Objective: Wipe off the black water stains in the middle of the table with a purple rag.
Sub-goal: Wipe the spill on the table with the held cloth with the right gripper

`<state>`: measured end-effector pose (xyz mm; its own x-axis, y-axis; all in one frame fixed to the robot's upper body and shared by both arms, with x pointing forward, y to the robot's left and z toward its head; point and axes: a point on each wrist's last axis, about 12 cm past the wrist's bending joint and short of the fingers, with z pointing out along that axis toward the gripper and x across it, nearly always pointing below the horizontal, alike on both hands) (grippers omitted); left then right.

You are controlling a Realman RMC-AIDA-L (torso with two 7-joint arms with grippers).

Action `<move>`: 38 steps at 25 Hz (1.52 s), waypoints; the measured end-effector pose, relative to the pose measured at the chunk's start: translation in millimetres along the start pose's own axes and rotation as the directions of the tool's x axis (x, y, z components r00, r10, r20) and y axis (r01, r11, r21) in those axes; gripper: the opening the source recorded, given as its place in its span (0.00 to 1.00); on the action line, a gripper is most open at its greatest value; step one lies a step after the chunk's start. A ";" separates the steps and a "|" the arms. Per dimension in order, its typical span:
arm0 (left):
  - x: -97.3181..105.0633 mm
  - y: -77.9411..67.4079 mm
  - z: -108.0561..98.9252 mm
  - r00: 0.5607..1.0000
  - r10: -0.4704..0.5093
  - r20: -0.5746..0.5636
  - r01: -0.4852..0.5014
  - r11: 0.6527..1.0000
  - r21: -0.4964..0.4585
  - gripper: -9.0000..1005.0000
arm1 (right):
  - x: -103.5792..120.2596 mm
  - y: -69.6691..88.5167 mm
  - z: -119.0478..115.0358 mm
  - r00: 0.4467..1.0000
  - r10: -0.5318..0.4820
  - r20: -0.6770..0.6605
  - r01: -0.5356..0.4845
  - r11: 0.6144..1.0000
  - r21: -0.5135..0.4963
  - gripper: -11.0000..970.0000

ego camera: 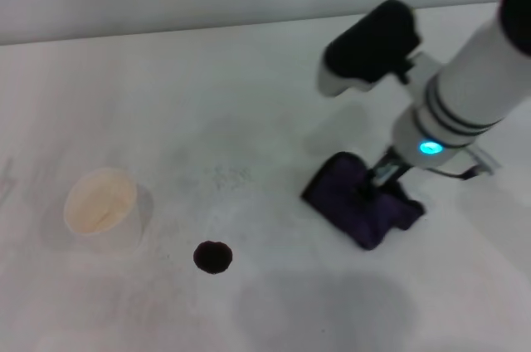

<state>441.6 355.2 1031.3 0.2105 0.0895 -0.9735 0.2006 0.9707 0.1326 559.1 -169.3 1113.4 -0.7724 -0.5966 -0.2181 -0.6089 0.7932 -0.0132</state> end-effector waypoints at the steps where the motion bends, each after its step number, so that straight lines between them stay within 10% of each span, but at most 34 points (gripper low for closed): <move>1: -0.3 0.4 1.0 1.000 0.001 0.002 -0.001 1.000 -0.001 0.88 | -4.0 9.2 1.2 0.999 -0.033 0.012 0.033 0.999 -0.006 0.14; 18: 4.3 -3.2 15.1 0.999 0.016 -0.042 -0.014 0.999 0.045 0.88 | -19.7 134.4 14.2 0.898 -0.434 0.067 0.439 0.883 -0.167 0.13; 33: 10.4 -9.0 -10.2 0.996 0.016 -0.092 -0.010 0.998 0.068 0.88 | -58.4 62.9 23.7 0.935 -0.355 0.024 0.350 0.930 0.110 0.13; 38: 8.8 -11.1 -16.4 0.997 0.010 -0.078 -0.004 0.997 0.072 0.88 | -57.4 74.0 26.2 0.925 -0.379 0.008 0.378 0.923 0.076 0.13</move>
<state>425.6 348.9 1018.2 0.1371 0.1161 -0.9837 0.2682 0.9517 0.1497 563.2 -73.2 1099.3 -0.4822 -0.8518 -0.2047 -0.8398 0.5160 -0.1689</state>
